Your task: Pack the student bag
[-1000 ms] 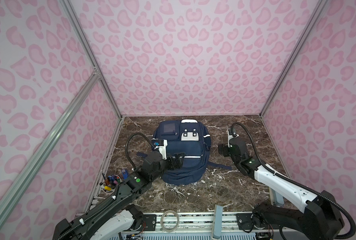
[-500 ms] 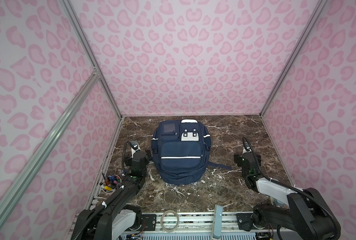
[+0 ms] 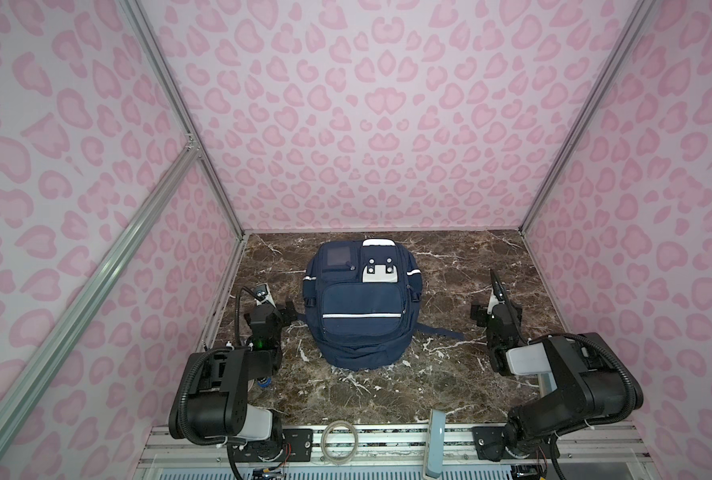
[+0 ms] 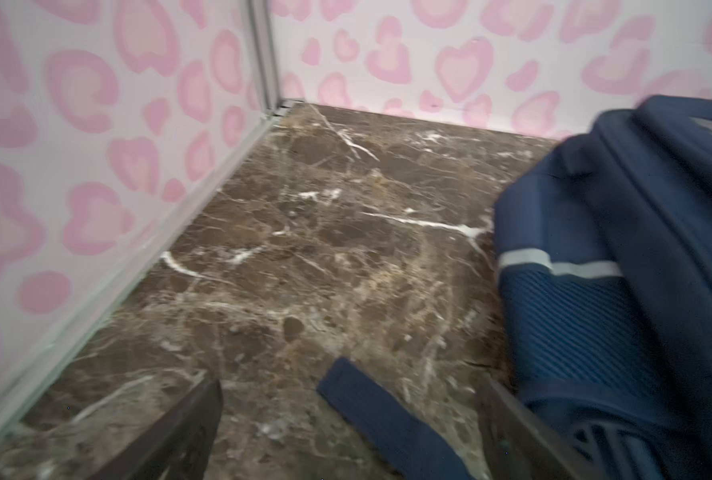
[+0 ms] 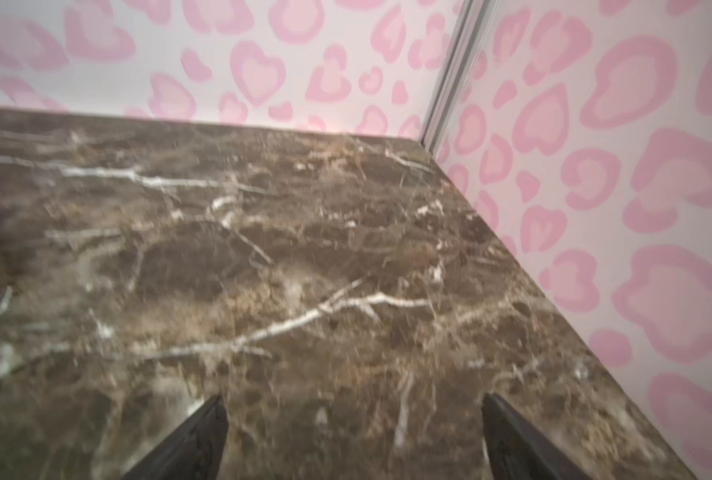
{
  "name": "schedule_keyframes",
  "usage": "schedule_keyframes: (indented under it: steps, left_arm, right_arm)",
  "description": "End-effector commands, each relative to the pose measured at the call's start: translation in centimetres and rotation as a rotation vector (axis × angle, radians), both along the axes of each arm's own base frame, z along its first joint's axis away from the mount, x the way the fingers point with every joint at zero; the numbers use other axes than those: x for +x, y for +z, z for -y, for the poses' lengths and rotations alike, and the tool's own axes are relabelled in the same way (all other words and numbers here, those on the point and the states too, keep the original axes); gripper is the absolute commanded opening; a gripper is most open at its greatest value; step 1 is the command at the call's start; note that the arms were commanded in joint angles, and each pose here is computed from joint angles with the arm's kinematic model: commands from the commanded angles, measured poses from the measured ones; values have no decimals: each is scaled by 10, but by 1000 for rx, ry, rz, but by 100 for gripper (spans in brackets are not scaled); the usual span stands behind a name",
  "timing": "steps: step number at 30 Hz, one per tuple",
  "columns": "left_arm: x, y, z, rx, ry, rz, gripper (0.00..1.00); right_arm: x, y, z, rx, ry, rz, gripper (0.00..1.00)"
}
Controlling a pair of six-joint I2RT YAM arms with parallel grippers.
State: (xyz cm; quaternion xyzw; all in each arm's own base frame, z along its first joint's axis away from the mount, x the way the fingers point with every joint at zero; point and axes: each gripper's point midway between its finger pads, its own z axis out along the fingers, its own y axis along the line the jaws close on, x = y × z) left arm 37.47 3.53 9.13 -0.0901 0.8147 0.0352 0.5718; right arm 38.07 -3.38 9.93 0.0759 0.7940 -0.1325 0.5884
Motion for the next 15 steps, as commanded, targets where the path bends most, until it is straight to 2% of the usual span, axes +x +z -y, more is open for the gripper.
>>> schedule_keyframes:
  steps: [1,5,15]
  left_arm:
    - [15,25,26,10,-169,97,98]
    - [15,24,27,3,-186,91,98]
    - [15,25,22,13,-142,89,98]
  right_arm:
    - [7,1,0,74,33,24,97]
    - [7,-2,0,72,35,-12,98]
    - [7,0,0,68,38,-4,98]
